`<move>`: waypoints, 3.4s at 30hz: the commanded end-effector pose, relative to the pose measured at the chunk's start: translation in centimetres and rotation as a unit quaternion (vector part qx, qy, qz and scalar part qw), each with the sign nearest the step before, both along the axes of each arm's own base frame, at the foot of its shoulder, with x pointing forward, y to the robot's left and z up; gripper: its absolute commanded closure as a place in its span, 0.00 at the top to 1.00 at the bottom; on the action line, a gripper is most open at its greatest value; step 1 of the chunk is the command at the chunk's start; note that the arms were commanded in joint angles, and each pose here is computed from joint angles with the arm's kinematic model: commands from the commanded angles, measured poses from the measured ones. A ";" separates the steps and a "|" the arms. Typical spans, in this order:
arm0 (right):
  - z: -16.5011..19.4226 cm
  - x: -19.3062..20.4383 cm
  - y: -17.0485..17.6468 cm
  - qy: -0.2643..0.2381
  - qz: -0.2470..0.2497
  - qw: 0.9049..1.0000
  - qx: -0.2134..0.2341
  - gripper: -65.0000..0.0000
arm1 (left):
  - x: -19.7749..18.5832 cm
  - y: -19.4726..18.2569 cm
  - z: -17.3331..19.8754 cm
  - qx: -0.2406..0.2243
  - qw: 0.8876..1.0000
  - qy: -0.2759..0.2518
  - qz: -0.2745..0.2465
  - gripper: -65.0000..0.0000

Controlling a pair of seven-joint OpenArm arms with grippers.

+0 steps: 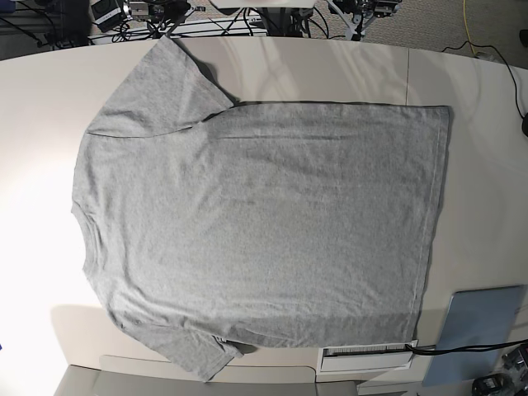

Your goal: Fold the T-shirt properly

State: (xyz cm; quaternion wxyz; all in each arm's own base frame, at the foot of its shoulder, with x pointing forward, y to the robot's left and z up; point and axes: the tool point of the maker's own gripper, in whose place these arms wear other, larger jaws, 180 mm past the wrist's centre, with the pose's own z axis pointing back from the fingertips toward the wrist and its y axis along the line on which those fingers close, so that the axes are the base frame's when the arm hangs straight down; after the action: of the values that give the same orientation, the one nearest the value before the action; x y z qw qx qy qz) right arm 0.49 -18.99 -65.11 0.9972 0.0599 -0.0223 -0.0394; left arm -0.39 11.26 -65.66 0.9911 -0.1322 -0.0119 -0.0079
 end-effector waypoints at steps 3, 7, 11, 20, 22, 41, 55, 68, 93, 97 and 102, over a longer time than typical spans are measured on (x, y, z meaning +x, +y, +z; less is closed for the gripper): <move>0.1 0.1 -0.3 -0.003 0.000 1.000 0.000 0.15 | -0.3 0.3 0.0 -0.001 1.000 0.004 0.000 0.34; 0.1 0.2 -0.3 -0.004 -0.004 1.000 0.001 0.15 | -0.3 0.3 0.0 -0.001 1.000 0.003 0.000 0.34; 0.1 0.2 -0.3 -0.005 -0.005 1.000 0.001 0.15 | -0.3 0.3 0.0 -0.001 1.000 0.003 0.000 0.34; 0.1 0.2 -0.3 -0.004 -0.005 1.000 0.001 0.15 | -0.3 0.3 0.0 -0.001 1.000 0.003 0.000 0.34; 0.1 0.2 -0.3 -0.004 -0.005 1.000 0.001 0.15 | -0.3 0.3 0.0 -0.001 1.000 0.003 0.000 0.34; 1.9 -3.8 -4.8 0.003 -0.055 0.998 0.031 0.15 | -2.9 2.5 2.2 0.005 0.999 -0.040 0.002 0.34; 11.2 -6.8 -12.4 -0.099 0.016 0.994 -0.048 0.15 | -3.8 4.1 9.9 0.005 0.994 -0.108 -0.011 0.34; 24.2 -0.8 -13.1 -0.187 0.223 0.950 -0.117 0.15 | 2.3 8.1 21.9 0.068 0.945 -0.241 -0.210 0.34; 34.1 8.5 -7.4 -0.284 0.376 0.864 -0.180 0.49 | 17.6 13.4 29.5 0.196 0.755 -0.383 -0.495 0.61; 34.5 10.2 -7.9 -0.298 0.379 0.852 -0.204 0.49 | 18.2 13.0 28.3 0.185 0.753 -0.382 -0.503 0.61; 35.3 12.2 -8.2 -0.322 0.378 0.839 -0.222 0.49 | 19.6 12.4 25.8 0.205 0.742 -0.372 -0.519 0.61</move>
State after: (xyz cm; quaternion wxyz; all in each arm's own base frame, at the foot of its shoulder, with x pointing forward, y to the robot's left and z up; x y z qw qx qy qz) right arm 12.39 -27.23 -30.49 0.8635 -0.1473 -0.3162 0.3644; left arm 18.40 22.98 -40.75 0.7612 0.0853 -0.3018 -0.5676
